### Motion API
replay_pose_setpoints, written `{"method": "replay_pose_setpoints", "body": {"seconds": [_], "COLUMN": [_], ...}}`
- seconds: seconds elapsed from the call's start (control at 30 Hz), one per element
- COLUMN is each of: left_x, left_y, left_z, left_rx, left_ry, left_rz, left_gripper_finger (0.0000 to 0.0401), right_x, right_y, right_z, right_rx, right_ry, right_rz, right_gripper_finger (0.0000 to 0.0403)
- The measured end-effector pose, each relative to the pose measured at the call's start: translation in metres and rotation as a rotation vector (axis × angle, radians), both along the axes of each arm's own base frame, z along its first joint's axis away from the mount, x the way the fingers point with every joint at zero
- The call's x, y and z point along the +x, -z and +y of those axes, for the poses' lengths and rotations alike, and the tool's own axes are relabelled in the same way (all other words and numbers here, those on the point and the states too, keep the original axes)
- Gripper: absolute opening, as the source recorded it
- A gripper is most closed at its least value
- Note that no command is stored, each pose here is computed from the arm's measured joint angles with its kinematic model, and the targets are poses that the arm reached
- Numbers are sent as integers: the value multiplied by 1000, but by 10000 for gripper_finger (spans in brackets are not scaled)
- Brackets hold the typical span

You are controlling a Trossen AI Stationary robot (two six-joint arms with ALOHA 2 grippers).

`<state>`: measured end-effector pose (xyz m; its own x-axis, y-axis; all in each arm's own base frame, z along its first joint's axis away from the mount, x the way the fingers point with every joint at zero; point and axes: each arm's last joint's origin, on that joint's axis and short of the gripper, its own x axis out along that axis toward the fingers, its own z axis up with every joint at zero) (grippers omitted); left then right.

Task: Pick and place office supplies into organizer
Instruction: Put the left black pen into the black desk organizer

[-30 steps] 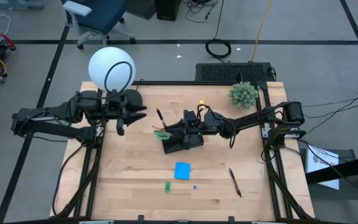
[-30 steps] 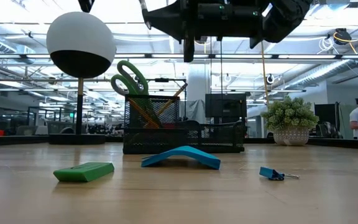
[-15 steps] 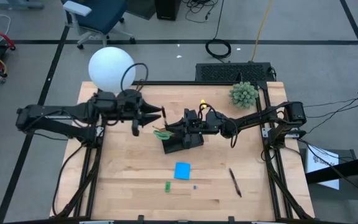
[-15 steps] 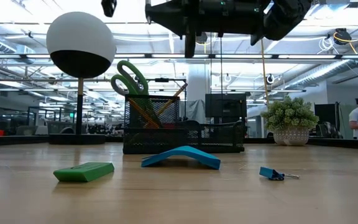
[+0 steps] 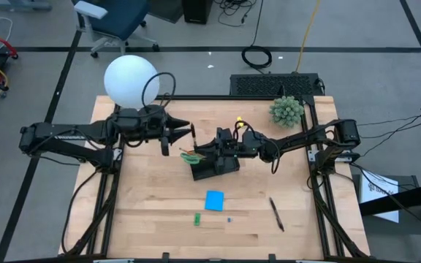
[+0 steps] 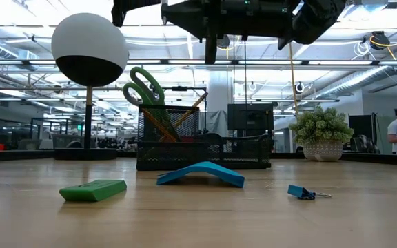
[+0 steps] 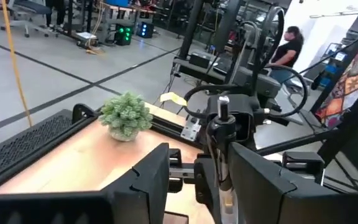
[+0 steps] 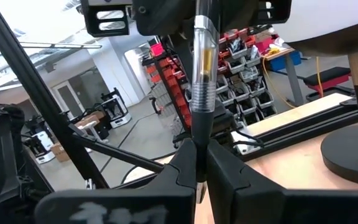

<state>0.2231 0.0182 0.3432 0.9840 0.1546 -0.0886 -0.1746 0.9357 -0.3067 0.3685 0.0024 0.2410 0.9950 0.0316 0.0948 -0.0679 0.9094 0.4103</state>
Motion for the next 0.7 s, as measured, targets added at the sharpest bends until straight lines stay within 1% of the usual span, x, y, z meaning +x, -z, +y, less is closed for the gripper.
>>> {"method": "replay_pose_setpoints", "body": {"seconds": [0.17,0.27,0.37,0.6,0.7], "left_x": [5,12,18,25,26], "left_y": [1,5,5,3,4], "left_z": [0,-1,-2,-1,-1], "left_rx": [-18,-60,-80,-75,-74], "left_ry": [13,60,102,104,104], "left_rz": [-14,-11,-39,-106,-95], "left_gripper_finger": [159,159,159,159,159], "right_x": [0,0,0,0,0], "right_y": [0,0,0,0,0], "right_z": [0,0,0,1,1], "right_rx": [-1,-2,-1,2,3], "right_ry": [-2,-3,-4,-26,-27], "right_rz": [0,2,2,2,2], "right_gripper_finger": [3,3,3,3,3]}}
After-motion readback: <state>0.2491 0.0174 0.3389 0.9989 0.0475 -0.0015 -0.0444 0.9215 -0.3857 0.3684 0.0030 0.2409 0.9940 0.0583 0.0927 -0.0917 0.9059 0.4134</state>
